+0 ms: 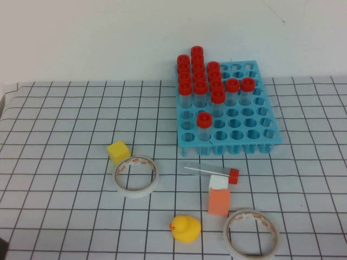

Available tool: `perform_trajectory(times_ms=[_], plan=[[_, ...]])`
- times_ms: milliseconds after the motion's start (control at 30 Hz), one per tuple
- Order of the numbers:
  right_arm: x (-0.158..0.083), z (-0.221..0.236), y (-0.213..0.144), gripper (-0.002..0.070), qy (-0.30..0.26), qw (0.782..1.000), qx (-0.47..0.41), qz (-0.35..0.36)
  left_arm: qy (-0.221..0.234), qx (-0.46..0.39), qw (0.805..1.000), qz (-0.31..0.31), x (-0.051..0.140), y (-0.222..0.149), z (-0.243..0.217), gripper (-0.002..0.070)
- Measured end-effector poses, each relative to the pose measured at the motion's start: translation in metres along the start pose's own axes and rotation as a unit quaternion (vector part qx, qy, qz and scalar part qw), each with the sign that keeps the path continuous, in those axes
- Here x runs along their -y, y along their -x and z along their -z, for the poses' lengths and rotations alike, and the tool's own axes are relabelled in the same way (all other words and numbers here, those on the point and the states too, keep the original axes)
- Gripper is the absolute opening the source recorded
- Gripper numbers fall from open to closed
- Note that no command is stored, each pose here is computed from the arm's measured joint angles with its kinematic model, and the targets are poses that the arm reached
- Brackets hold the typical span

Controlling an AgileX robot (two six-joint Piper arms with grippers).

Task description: Place the test tubes

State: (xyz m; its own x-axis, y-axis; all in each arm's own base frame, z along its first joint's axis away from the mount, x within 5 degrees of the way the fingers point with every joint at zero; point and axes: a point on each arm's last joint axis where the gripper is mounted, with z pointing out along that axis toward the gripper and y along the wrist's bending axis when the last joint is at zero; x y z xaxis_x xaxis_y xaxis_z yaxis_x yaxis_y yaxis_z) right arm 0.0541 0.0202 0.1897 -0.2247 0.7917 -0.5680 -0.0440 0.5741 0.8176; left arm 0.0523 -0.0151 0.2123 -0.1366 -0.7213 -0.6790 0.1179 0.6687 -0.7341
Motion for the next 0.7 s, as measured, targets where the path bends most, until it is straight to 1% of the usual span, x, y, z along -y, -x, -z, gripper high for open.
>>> perform_trajectory(times_ms=[100, 200, 267, 300, 367, 400, 533, 600, 700], plan=[[0.000, 0.000, 0.006, -0.0001, 0.000, 0.999, 0.034, -0.003, -0.027, -0.057, 0.992, -0.108, 0.025, 0.009, 0.004, -0.0001], [0.000, 0.000, 0.007, -0.0001, 0.000, 0.999, 0.037, 0.000, -0.040, -0.145, 0.965, -0.212, 0.046, 0.015, 0.004, -0.0001], [0.000, 0.000, 0.005, -0.0001, 0.001, 1.000, 0.027, 0.012, -0.047, -0.211, 0.935, -0.281, 0.058, 0.020, -0.001, -0.0001], [0.000, 0.000, 0.003, -0.0001, 0.001, 1.000, 0.018, 0.022, -0.048, -0.239, 0.920, -0.306, 0.062, 0.023, -0.005, -0.0001], [0.000, 0.000, 0.000, -0.0001, 0.001, 0.999, 0.000, 0.039, -0.058, -0.289, 0.882, -0.367, 0.069, 0.029, -0.015, -0.0001], [0.000, 0.000, -0.003, -0.0001, 0.003, 0.998, -0.018, 0.058, -0.066, -0.318, 0.852, -0.411, 0.074, 0.035, -0.026, -0.0001], [0.000, 0.000, -0.007, -0.0001, 0.005, 0.997, -0.039, 0.073, -0.077, -0.367, 0.793, -0.481, 0.077, 0.044, -0.053, -0.0001], [0.000, 0.000, -0.007, -0.0001, 0.005, 0.996, -0.041, 0.076, -0.083, -0.387, 0.771, -0.499, 0.078, 0.048, -0.068, -0.0001], [0.000, 0.000, -0.009, -0.0001, 0.006, 0.996, -0.046, 0.080, -0.099, -0.404, 0.749, -0.516, 0.087, 0.052, -0.089, -0.0001]])
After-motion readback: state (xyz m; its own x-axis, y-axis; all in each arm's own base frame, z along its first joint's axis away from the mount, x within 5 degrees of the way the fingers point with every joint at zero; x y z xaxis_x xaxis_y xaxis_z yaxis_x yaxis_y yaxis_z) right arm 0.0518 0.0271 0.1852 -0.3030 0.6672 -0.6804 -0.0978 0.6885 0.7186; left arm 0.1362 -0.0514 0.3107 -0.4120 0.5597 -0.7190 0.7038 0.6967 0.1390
